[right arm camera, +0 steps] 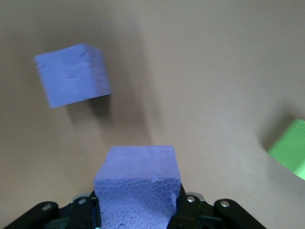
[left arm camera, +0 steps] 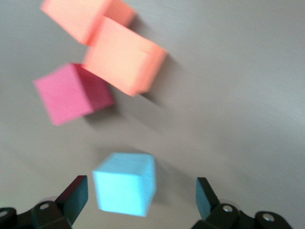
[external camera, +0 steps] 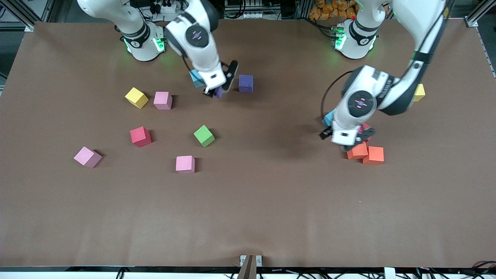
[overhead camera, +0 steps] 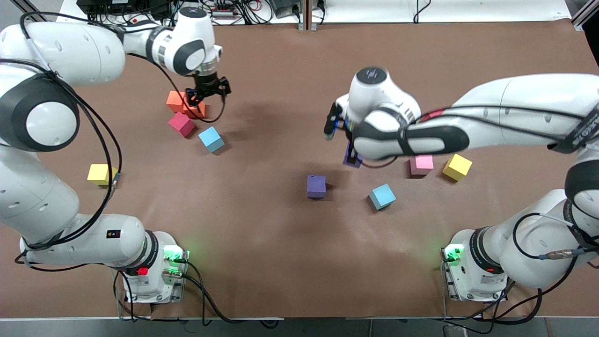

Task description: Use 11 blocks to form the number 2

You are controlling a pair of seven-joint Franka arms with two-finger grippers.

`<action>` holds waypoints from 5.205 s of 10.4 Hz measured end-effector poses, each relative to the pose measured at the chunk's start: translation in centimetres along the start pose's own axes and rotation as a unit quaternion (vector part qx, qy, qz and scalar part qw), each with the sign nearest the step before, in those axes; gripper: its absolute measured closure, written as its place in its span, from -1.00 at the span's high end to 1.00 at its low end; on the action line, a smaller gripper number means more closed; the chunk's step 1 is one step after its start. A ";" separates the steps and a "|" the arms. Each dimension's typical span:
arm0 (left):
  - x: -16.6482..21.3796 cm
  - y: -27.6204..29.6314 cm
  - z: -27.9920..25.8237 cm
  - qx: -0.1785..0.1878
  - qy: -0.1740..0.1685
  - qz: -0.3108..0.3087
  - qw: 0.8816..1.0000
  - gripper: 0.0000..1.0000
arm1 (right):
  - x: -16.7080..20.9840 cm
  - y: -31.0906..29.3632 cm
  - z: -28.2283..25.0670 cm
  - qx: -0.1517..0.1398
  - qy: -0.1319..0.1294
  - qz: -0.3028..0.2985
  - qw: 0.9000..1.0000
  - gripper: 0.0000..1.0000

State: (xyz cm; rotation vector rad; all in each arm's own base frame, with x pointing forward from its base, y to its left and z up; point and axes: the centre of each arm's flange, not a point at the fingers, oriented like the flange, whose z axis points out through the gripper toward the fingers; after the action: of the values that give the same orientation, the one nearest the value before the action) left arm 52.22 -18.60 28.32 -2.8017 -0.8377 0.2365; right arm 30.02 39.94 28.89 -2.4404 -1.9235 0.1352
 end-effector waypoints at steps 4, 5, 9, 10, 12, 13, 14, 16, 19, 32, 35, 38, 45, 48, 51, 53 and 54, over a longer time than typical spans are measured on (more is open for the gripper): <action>-0.6 -2.5 -0.6 -0.013 0.024 -0.003 1.000 1.00 | 1.3 -7.5 2.9 -0.021 0.004 -0.089 0.996 0.07; -1.1 -3.4 0.1 -0.027 0.036 -0.006 0.999 1.00 | 1.5 -8.4 3.9 -0.026 0.013 -0.099 0.995 0.07; -3.7 -4.9 3.9 -0.042 0.024 -0.011 0.999 1.00 | 1.7 -7.2 8.8 -0.048 0.015 -0.096 0.994 0.07; -4.3 -4.9 4.5 -0.045 0.020 -0.010 0.999 1.00 | 1.6 -7.0 9.5 -0.048 0.011 -0.095 0.994 0.07; -5.0 -4.7 5.1 -0.052 0.023 -0.003 0.998 1.00 | 1.7 -7.0 9.6 -0.049 0.012 -0.095 0.994 0.07; -5.2 -4.6 5.7 -0.058 0.024 -0.001 0.998 1.00 | 1.9 -7.0 9.4 -0.050 0.014 -0.094 0.994 0.07; -5.4 -4.5 6.4 -0.062 0.024 -0.001 0.998 1.00 | 2.1 -7.0 9.3 -0.051 0.017 -0.094 0.994 0.07; -5.6 -4.5 7.5 -0.067 0.022 0.000 0.997 1.00 | 2.6 -7.0 8.9 -0.052 0.022 -0.083 0.995 0.07; -5.8 -4.6 8.5 -0.067 0.017 0.001 0.998 1.00 | 2.8 -7.1 9.2 -0.052 0.021 -0.075 0.996 0.07; -5.4 -2.9 10.0 -0.070 0.010 0.114 0.991 0.24 | 3.8 -8.0 10.0 -0.058 0.027 -0.076 0.995 0.56; -7.0 -1.6 9.6 -0.067 0.002 0.109 0.992 0.24 | 4.4 -8.0 9.8 -0.060 0.033 -0.075 0.995 1.00; -13.6 1.9 8.8 -0.064 0.006 0.189 0.980 0.24 | 4.8 -8.1 7.0 -0.051 0.020 -0.073 0.996 1.00; -17.6 3.5 7.4 -0.022 -0.016 0.430 0.902 0.24 | -0.7 1.8 -3.8 -0.021 0.007 0.047 0.999 1.00; -20.6 4.9 6.0 -0.022 0.002 0.548 0.836 0.24 | -4.9 12.3 -7.9 -0.033 0.031 0.151 0.988 1.00; -25.0 5.9 5.5 0.042 0.078 0.669 0.738 0.24 | -10.9 21.1 -9.7 -0.056 0.064 0.258 0.962 1.00; -29.6 6.5 5.5 0.064 0.106 0.724 0.679 0.24 | -13.6 24.7 -9.1 -0.059 0.094 0.354 0.929 1.00; -30.9 6.6 5.5 0.064 0.112 0.745 0.654 0.24 | -13.7 25.7 -8.1 -0.052 0.112 0.396 0.910 1.00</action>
State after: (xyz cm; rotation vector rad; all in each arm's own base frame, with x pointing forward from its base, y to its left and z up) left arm 28.99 -40.41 24.28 -2.4684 1.5930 0.1227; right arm 52.43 20.89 35.64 -2.9817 -0.7794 -0.2294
